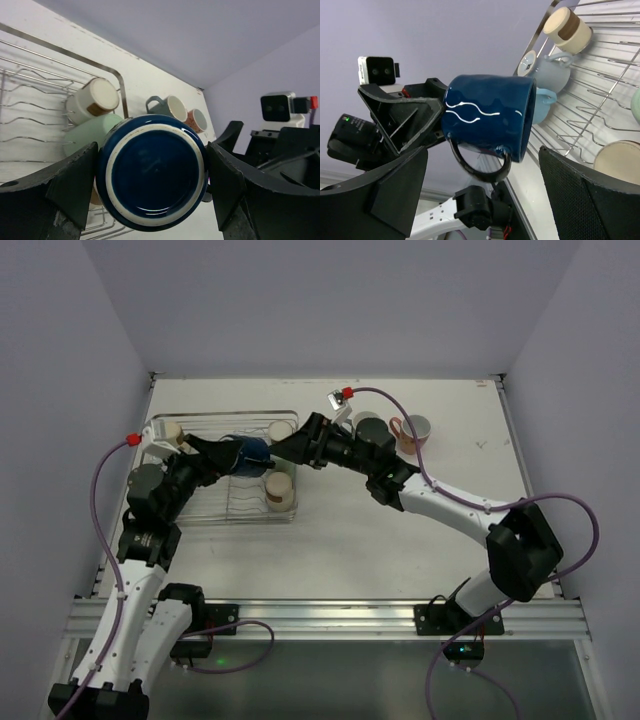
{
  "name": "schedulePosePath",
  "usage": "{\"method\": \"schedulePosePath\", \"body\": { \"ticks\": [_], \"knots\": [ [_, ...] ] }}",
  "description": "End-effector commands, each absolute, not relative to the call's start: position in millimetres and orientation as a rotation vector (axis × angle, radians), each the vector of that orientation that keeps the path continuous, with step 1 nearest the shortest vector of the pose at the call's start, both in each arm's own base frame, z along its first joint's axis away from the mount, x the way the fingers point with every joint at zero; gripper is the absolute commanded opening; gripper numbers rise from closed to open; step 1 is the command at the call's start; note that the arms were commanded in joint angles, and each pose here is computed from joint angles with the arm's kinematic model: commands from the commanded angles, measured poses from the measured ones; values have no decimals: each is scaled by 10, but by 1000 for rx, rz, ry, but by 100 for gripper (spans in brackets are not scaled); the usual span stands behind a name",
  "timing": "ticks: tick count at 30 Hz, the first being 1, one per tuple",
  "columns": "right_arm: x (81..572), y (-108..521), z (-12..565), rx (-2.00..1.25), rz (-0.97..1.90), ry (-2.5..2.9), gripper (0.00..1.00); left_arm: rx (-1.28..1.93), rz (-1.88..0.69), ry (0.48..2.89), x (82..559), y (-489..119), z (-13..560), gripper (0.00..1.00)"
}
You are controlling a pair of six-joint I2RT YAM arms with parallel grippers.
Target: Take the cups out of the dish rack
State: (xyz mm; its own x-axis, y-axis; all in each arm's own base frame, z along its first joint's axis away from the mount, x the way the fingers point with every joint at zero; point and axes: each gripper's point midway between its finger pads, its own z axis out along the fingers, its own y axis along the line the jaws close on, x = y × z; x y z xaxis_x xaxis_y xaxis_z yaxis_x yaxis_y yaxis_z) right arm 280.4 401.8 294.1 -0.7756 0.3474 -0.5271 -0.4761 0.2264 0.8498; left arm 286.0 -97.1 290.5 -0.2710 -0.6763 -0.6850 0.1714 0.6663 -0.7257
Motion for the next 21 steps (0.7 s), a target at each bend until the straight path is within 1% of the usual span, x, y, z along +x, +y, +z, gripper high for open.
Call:
{"method": "schedulePosePath", "body": {
  "ticks": [1,8,12,16,17,20,21],
  "knots": [
    [2813,4048,3099,-83,1697,1788,93,-264,-1062,1459,2687,-1195,3514,0],
    [2764,4018,3108,-54,1731,1779,94,-215,-1144,1421,2569,-1289,3613,0],
    [2701,4030,3234,-93,1790,1719,94,-188,-1197,1397,2504,-1344,3667,0],
    [2541,4048,3459,-177,1916,1614,83,-143,-1285,1400,2432,-1451,3642,0],
    [2509,4046,3469,-186,1935,1600,78,-145,-1308,1404,2425,-1471,3636,0],
    [2406,4007,3611,-227,1994,1525,68,-129,-1329,1398,2403,-1501,3625,0],
    [2365,3989,3672,-245,2011,1496,66,-130,-1330,1399,2408,-1503,3615,0]
  ]
}}
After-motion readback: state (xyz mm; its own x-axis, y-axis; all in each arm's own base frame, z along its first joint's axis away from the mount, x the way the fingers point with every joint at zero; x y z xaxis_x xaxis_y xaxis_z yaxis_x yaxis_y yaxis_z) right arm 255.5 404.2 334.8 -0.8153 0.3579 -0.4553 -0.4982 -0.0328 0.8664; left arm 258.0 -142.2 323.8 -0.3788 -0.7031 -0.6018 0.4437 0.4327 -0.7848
